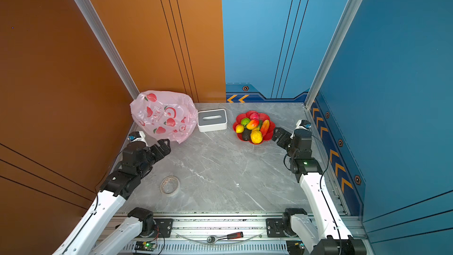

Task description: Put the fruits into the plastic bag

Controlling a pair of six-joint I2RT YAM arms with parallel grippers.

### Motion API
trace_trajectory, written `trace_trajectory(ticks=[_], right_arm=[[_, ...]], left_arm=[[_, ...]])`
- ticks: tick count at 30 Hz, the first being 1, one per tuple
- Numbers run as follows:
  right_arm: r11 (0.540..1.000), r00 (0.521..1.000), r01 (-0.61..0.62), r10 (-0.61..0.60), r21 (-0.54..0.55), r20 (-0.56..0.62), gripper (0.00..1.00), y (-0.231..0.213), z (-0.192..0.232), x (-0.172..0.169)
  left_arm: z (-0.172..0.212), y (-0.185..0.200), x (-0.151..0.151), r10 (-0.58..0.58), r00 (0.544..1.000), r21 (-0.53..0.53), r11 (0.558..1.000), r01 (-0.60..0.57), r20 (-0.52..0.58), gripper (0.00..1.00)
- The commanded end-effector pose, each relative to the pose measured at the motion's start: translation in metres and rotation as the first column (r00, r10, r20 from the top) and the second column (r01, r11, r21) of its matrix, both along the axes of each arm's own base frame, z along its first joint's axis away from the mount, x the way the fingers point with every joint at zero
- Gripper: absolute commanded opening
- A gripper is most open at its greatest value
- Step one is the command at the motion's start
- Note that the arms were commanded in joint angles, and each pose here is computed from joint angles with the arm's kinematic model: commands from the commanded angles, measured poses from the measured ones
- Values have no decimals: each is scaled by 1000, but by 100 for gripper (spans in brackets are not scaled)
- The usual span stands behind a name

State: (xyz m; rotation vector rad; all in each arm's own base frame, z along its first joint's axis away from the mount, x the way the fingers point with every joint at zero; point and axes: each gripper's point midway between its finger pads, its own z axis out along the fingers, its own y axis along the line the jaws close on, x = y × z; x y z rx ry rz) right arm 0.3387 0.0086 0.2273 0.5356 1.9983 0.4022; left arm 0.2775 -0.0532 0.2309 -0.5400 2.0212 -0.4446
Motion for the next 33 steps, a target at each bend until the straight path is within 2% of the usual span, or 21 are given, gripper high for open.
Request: trace_trajectory(ticks=[1,5,9,11,15,23,26,33], right_arm=[[998,995,-61,62,8,-74,100,12,-1,-12],[996,992,-88,90,29,-90,100,21,-3,-14],[991,988,-114,120,65,-92,100,32,-4,-11],[988,985,-135,142,75,-96,100,40,-4,-10],[984,982,-160,166,73,-93,100,50,-1,-10],[979,974,-188,196,74,-111,100,57,-5,-9],[979,971,-192,200,69,-131,100,57,-10,-8],[974,959,-204,218,94,-180,100,63,-26,-3]], left_arm=[[11,-30,-22,-125,991,-60,991,123,-37,98],[36,-42,-33,-183,983,10,983,184,-9,98],[53,-27,-29,-134,991,128,983,134,-6,98],[48,-20,-21,-102,993,177,978,111,-59,98],[39,-21,6,-111,975,203,967,151,-194,98],[9,-26,51,-132,931,249,942,225,-340,98],[-3,-29,64,-156,909,297,912,283,-387,98],[-25,-18,95,-125,875,443,823,355,-468,98]])
